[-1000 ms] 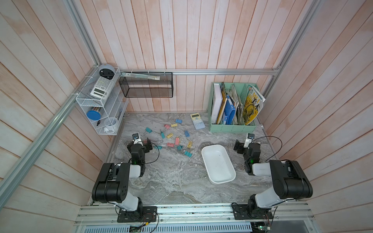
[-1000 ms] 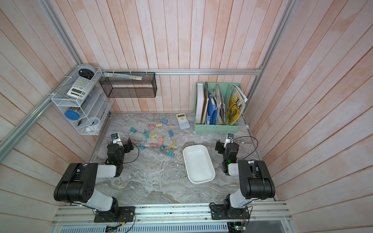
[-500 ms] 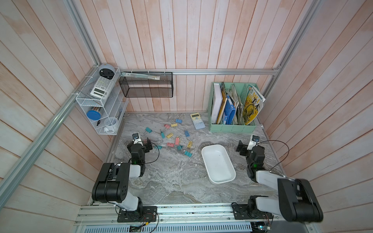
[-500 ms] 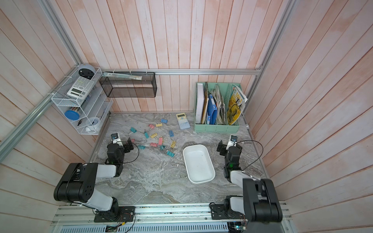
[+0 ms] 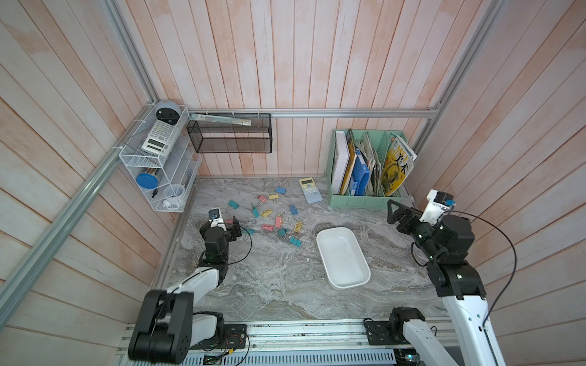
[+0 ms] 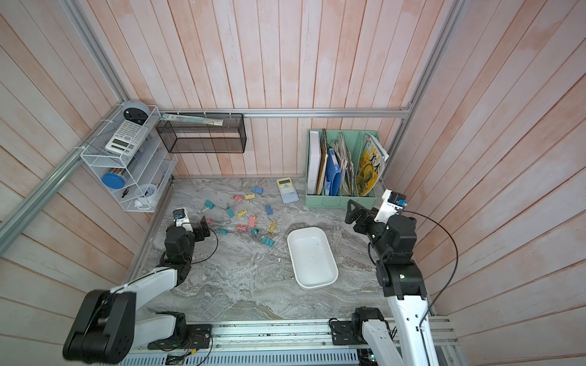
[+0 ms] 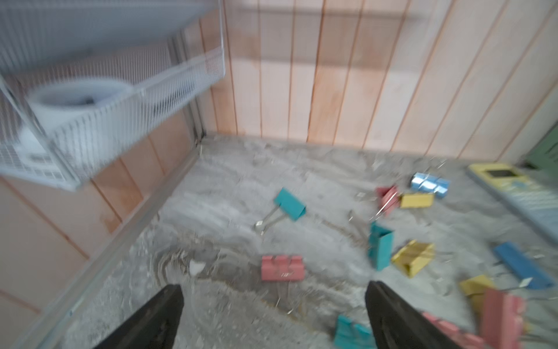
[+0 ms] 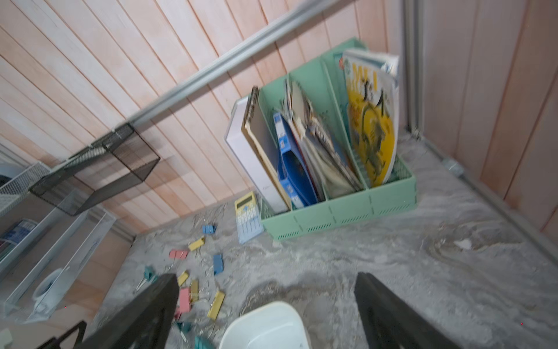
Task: Put the binder clips in the storage box
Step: Adjust the storage box at the center of the board.
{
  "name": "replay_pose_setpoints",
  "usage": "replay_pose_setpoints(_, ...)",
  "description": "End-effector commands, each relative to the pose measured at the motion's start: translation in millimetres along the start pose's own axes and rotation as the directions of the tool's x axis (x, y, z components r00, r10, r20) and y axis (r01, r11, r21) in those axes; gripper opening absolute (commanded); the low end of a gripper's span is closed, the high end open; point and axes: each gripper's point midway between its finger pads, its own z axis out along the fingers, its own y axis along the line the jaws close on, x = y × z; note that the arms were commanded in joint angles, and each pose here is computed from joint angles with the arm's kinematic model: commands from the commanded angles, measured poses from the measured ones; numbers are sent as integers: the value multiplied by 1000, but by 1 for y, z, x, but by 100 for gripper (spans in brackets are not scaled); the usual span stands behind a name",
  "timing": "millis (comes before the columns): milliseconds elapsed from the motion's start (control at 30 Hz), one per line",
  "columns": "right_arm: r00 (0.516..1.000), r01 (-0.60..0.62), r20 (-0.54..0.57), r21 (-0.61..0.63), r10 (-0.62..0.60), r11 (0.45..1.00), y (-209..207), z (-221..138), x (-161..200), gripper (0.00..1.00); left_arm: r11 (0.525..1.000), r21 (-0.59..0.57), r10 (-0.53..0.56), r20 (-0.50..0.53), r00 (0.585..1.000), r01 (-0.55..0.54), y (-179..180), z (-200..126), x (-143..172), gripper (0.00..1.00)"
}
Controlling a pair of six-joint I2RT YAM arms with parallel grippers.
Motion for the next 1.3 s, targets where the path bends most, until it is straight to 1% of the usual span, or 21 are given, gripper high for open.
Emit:
replay_pose_setpoints(0,966,-110,-238,-13,104,994,3,10,48,98,995,27,-95,-72,993,97,-30,-31,-58,100)
replay_pose_setpoints(67,955,-141,-260,11,139,990,0,18,56,98,991,73,-101,-158,982,114,-75,-42,-73,100)
replay_pose_setpoints(100,952,-155,-266,11,152,988,0,22,58,98,992,84,-75,-204,976,94,-100,-43,-72,100)
replay_pose_setpoints(133,949,-167,-270,6,163,986,1,25,60,98,989,145,9,-263,965,31,-134,-45,-66,100)
replay_pose_setpoints(167,946,-178,-274,5,173,984,1,28,62,98,968,245,128,-311,942,-50,-175,-47,-55,100)
replay_pose_setpoints(200,943,-186,-277,12,182,983,-1,30,64,98,940,321,226,-333,915,-116,-207,-52,-45,100)
replay_pose_setpoints(267,938,-202,-280,37,204,979,-6,31,69,98,844,463,456,-349,819,-273,-274,-58,-11,100)
replay_pose_setpoints(333,934,-215,-277,72,227,974,-12,28,73,98,730,575,616,-318,720,-370,-323,-64,17,100)
replay_pose_setpoints(367,933,-221,-272,88,237,971,-15,25,74,98,689,612,659,-307,686,-388,-343,-64,30,100)
replay_pose_setpoints(433,934,-226,-260,103,246,969,-18,16,76,98,647,671,688,-309,657,-363,-372,-61,47,100)
replay_pose_setpoints(533,938,-236,-231,116,258,965,-22,0,78,98,601,716,719,-293,630,-354,-397,-49,66,100)
replay_pose_setpoints(600,949,-227,-197,117,246,967,-24,-11,75,98,561,748,756,-288,587,-355,-404,-41,82,99)
replay_pose_setpoints(633,956,-215,-175,124,235,969,-25,-17,72,98,536,769,778,-289,558,-349,-406,-37,91,96)
replay_pose_setpoints(700,964,-201,-152,122,219,972,-26,-23,69,98,526,784,791,-310,527,-329,-408,-28,104,95)
replay_pose_setpoints(767,967,-199,-140,120,215,973,-26,-25,67,98,549,767,782,-332,527,-332,-407,-14,109,95)
replay_pose_setpoints(867,965,-197,-151,110,213,974,-24,-21,67,98,557,766,764,-322,559,-320,-415,-3,109,94)
replay_pose_setpoints(933,963,-201,-162,110,217,973,-23,-17,68,98,518,811,770,-303,561,-273,-426,-8,115,89)
replay_pose_setpoints(1033,959,-204,-179,108,221,973,-22,-12,68,98,446,884,772,-302,559,-139,-442,-30,125,82)
replay_pose_setpoints(1100,957,-203,-187,112,221,973,-22,-9,68,98,444,891,765,-322,558,-95,-443,-38,129,79)
replay_pose_setpoints(1167,955,-203,-195,113,222,973,-22,-7,69,98,455,888,745,-339,574,-67,-442,-42,127,78)
replay_pose_setpoints(1267,953,-203,-206,115,223,972,-22,-5,71,98,465,885,689,-349,635,-18,-447,-47,121,78)
